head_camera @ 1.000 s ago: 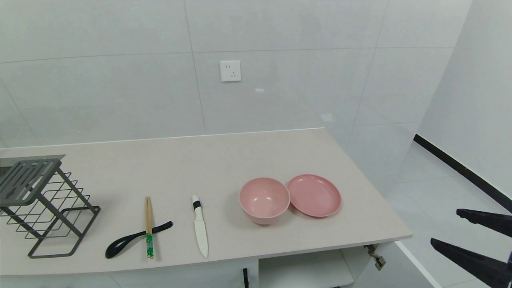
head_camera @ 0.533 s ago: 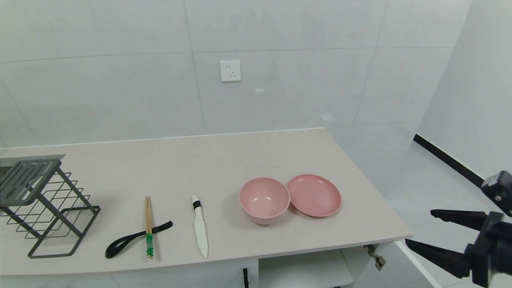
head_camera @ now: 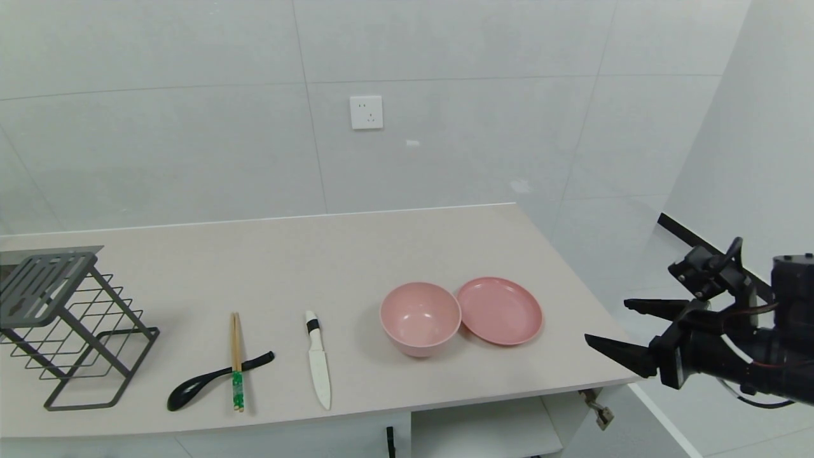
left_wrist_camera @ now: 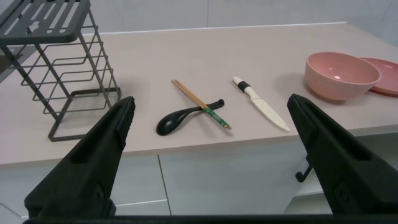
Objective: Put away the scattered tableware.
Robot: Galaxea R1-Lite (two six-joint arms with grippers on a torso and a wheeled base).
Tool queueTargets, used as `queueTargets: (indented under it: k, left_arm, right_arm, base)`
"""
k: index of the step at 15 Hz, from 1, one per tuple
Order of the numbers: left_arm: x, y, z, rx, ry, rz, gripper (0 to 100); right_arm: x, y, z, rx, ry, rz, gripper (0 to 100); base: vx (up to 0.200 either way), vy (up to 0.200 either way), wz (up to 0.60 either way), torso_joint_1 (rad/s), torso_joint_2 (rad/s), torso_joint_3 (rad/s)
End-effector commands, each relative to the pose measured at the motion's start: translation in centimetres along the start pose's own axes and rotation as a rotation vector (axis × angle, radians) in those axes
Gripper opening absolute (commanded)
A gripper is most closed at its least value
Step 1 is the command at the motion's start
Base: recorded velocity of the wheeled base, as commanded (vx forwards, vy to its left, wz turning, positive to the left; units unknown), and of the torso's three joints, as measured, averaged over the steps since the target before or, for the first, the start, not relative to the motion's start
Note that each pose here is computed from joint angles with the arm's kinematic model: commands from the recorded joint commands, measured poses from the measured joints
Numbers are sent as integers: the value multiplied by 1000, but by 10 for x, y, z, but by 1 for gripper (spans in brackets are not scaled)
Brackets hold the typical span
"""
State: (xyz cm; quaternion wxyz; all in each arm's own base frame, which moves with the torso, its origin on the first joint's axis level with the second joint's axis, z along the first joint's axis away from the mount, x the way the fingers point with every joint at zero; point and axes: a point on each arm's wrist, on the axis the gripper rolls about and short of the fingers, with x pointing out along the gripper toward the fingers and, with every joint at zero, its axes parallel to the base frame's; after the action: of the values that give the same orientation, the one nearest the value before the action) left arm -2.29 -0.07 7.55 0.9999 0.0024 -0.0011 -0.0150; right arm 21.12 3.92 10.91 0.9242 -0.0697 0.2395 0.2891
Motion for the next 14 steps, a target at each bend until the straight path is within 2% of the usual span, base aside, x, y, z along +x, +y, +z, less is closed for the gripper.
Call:
queueTargets:
  k: [1,6,11,14]
  left_arm:
    - [0,0,0,0,1,1,100]
    - [0,0,0,0,1,1,100]
    - [0,0,0,1,1,1,100]
    - [0,0,0,1,1,1,100]
  right_arm:
    - [14,-2,-9,24,57,17,100]
    - [40,-10,-16,45,124,39,100]
    - [66,-13,-12,23,108,56,100]
    - [82,-20,-16,64,125,7,100]
  base:
    - [0,0,0,0,0,0]
    - [0,0,0,0,0,0]
    - [0,0,0,0,0,0]
    - [0,0,0,0,0,0]
